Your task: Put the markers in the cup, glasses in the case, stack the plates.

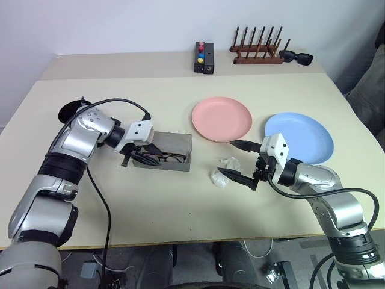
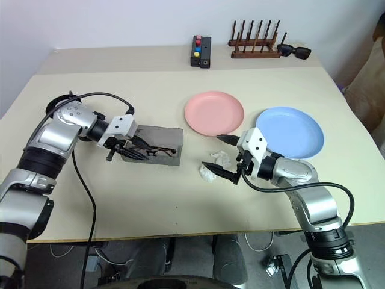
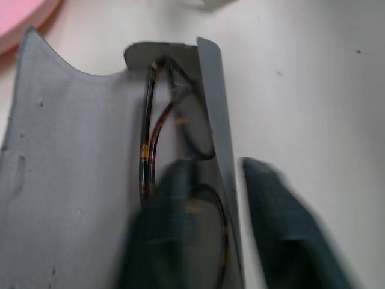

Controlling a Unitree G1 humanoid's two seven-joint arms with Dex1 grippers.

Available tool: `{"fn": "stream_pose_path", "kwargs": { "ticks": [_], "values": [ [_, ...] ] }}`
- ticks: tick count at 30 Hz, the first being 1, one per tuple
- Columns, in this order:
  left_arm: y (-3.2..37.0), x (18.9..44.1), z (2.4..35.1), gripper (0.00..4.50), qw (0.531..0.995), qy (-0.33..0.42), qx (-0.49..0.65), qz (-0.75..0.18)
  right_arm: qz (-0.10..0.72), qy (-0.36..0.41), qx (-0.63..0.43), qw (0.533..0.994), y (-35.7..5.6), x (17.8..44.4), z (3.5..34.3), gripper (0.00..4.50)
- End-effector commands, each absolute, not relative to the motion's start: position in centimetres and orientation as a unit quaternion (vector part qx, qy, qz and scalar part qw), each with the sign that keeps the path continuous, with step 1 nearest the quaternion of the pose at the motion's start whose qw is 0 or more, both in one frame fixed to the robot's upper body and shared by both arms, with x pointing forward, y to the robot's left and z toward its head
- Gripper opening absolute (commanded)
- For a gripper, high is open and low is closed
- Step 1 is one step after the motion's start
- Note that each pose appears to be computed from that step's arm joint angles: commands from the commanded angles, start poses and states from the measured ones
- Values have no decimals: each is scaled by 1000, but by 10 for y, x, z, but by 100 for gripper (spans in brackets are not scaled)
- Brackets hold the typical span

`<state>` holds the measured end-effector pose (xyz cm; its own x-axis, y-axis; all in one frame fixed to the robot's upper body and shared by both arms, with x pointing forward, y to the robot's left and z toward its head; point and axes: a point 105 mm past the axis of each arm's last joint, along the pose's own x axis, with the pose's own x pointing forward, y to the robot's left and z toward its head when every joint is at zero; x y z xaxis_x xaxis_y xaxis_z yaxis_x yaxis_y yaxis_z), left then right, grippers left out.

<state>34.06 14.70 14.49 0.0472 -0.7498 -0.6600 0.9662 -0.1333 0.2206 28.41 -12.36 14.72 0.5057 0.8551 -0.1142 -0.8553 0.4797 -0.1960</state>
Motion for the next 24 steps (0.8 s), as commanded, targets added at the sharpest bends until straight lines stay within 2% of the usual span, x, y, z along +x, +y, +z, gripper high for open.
{"fn": "stream_pose_path", "kwargs": {
  "ticks": [1,4,8,10,12,13,14,19,24],
  "values": [
    [144,349,169,193,662,121,341,-657,504,-26,-121,855,-119,282,159,450],
    [142,351,179,193,670,98,336,-654,503,-26,-121,855,-120,282,159,450],
    [135,361,214,193,714,32,297,-633,502,-26,-121,856,-120,282,159,450],
    [133,368,233,140,740,-11,278,-613,502,-26,-121,856,-120,282,159,450],
    [134,375,238,64,756,-30,289,-587,503,-26,-121,855,-119,281,160,450],
    [135,382,237,13,767,-32,303,-565,504,-27,-122,854,-118,281,160,450],
    [136,390,234,5,777,-30,322,-540,507,-29,-122,853,-117,280,161,450],
    [138,413,213,5,799,-23,381,-465,516,-39,-130,846,-111,279,168,450],
    [140,421,178,5,800,15,408,-441,521,-45,-132,842,-106,277,172,450]
  ]
}}
